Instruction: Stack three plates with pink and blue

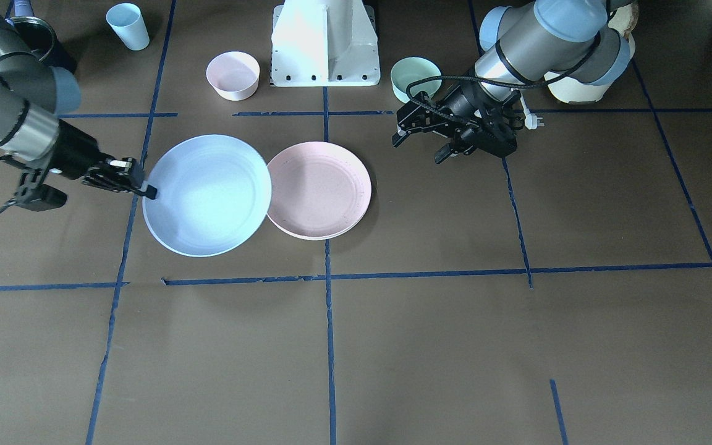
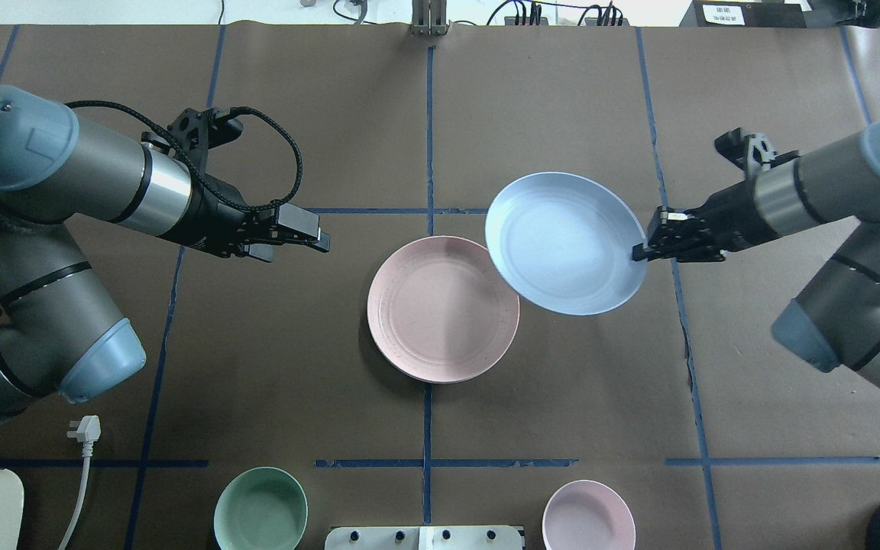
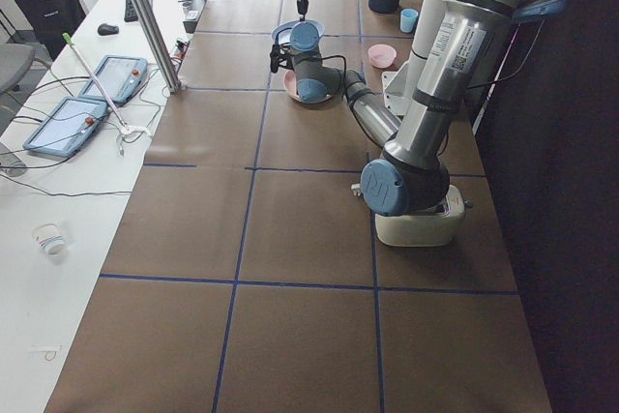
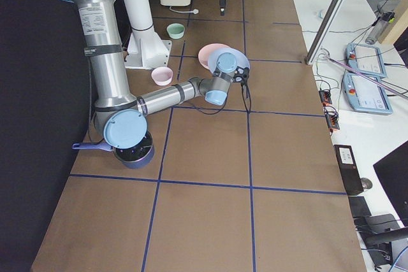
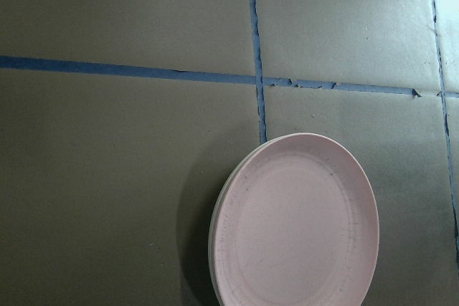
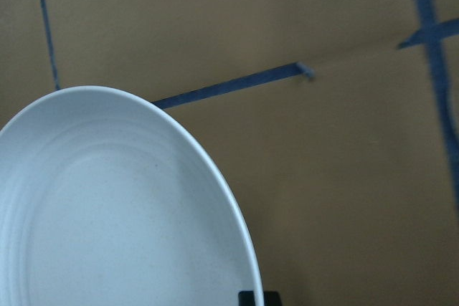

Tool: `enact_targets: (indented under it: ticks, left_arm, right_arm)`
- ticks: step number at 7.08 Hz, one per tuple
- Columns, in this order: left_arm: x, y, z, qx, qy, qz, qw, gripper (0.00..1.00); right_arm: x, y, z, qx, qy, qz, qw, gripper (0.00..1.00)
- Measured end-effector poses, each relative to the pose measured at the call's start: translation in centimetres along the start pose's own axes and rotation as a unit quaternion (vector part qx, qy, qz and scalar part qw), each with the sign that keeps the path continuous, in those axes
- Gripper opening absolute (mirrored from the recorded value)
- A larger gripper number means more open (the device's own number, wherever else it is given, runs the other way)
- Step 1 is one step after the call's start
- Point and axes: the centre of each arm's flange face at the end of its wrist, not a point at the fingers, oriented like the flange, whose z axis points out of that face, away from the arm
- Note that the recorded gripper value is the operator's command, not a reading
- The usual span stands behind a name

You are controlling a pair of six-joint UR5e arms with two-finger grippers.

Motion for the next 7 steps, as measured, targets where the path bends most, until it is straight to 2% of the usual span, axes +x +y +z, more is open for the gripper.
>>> enact_targets:
  ticks: [1,2,3,5,7]
  left_arm:
    - [-0.1,-0.2,-0.2,0.0,0.0,-0.001,1.0,1.0]
    - [-0.2,-0.3,-0.3,0.0,-0.001,-0.002,1.0,1.0]
    - [-0.3,-0.4,-0.4,0.001,-0.002,-0.003,1.0,1.0]
    - [-1.4,-1.3,-1.1,0.005,-0.008,-0.006,0.9999,1.0]
    - [-6.5,-3.6,-4.9,-0.002,-0.023,0.002,0.9997,1.0]
  right_arm:
    - [-2.8,2.2,3.3,-0.005,-0.006,-0.008,0.9999,0.04]
    - [-4.8,4.1,6.0,-0.009,-0.004,-0.013,0.9999,0.25]
    - [-6.5,5.6,8.2,-0.01,0.004,-0.014,0.9998,0.99]
    - [-9.6,6.7,10.7,-0.001,0.028,-0.008,0.9996,1.0]
    - [-10.2,5.6,9.6,0.012,0.036,-0.001,0.9993,1.0]
